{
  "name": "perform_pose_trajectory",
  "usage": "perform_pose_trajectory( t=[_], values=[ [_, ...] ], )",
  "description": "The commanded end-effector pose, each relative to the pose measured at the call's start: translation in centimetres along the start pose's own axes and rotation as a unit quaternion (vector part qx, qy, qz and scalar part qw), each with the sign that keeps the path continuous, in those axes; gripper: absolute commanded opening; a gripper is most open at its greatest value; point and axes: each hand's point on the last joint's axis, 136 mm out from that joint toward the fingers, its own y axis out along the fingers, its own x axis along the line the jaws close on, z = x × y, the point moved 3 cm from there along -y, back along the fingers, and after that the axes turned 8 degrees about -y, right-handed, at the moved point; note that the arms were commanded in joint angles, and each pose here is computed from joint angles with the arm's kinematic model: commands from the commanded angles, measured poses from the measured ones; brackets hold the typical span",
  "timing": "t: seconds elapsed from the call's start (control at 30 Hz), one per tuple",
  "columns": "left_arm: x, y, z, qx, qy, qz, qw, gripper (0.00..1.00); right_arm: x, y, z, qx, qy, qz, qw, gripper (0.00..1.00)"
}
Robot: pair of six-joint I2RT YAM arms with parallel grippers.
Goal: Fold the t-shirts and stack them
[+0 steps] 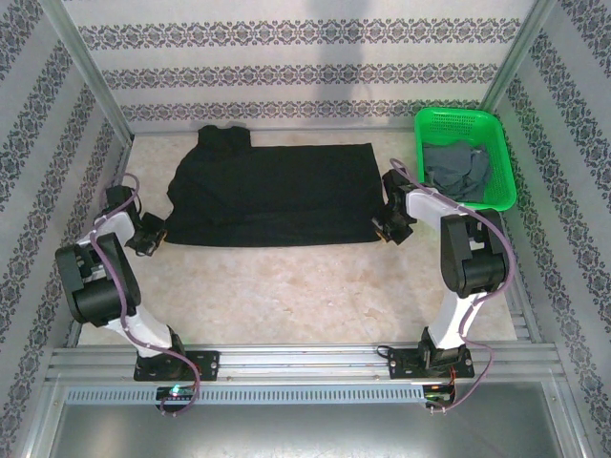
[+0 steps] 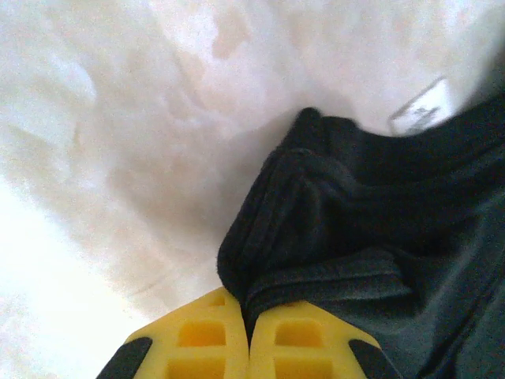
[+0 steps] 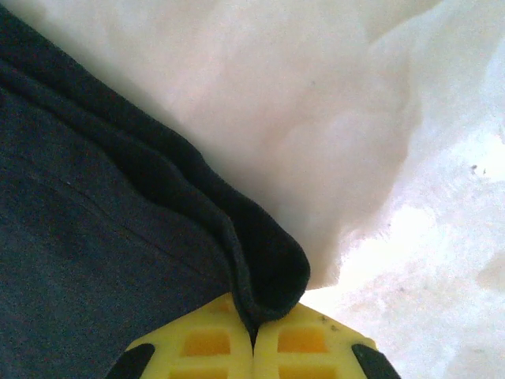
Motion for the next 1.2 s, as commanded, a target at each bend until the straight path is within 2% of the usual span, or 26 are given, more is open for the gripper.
perform_pose_trajectory(
  t=[0.0, 0.17, 0.3, 0.6, 0.8, 0.97, 1.0, 1.07, 1.1, 1.17],
  values=[
    [-0.1, -2.9, -0.9, -0.046, 0.011, -0.011, 0.999, 0.00, -1.2, -2.3, -0.4, -0.035, 0.002, 0.030, 0.999, 0.00],
    [2.7, -3.5, 1.6, -0.027, -0.021, -0.029, 0.999, 0.00, -2.2, -3.4, 1.1, -0.029, -0.004, 0.036, 0.999, 0.00],
    [6.1, -3.0, 4.6, -0.002, -0.071, -0.042, 0.997, 0.00, -4.4, -3.0, 3.4, 0.001, 0.005, 0.050, 0.999, 0.00],
    [13.5, -2.6, 10.0, 0.026, -0.190, -0.126, 0.973, 0.00, -10.7, -3.5, 7.5, 0.029, 0.014, 0.112, 0.993, 0.00],
    [14.9, -3.6, 10.7, 0.018, -0.221, -0.157, 0.962, 0.00, -12.9, -3.6, 8.6, 0.038, 0.012, 0.142, 0.989, 0.00],
    [14.3, -3.8, 10.1, -0.004, -0.242, -0.134, 0.961, 0.01, -12.8, -3.2, 8.0, 0.049, 0.006, 0.139, 0.989, 0.00],
    [14.2, -4.0, 10.0, -0.010, -0.248, -0.127, 0.960, 0.02, -12.7, -3.3, 7.8, 0.050, 0.004, 0.136, 0.989, 0.03],
    [14.0, -4.3, 9.8, -0.023, -0.249, -0.115, 0.961, 0.11, -12.3, -3.6, 7.3, 0.047, -0.001, 0.129, 0.991, 0.17],
    [14.0, -4.7, 9.7, -0.030, -0.246, -0.112, 0.962, 0.21, -12.0, -3.8, 7.2, 0.043, -0.006, 0.125, 0.991, 0.24],
    [13.8, -5.6, 9.6, -0.043, -0.236, -0.106, 0.965, 0.39, -11.4, -4.3, 6.9, 0.037, -0.019, 0.110, 0.993, 0.30]
  ],
)
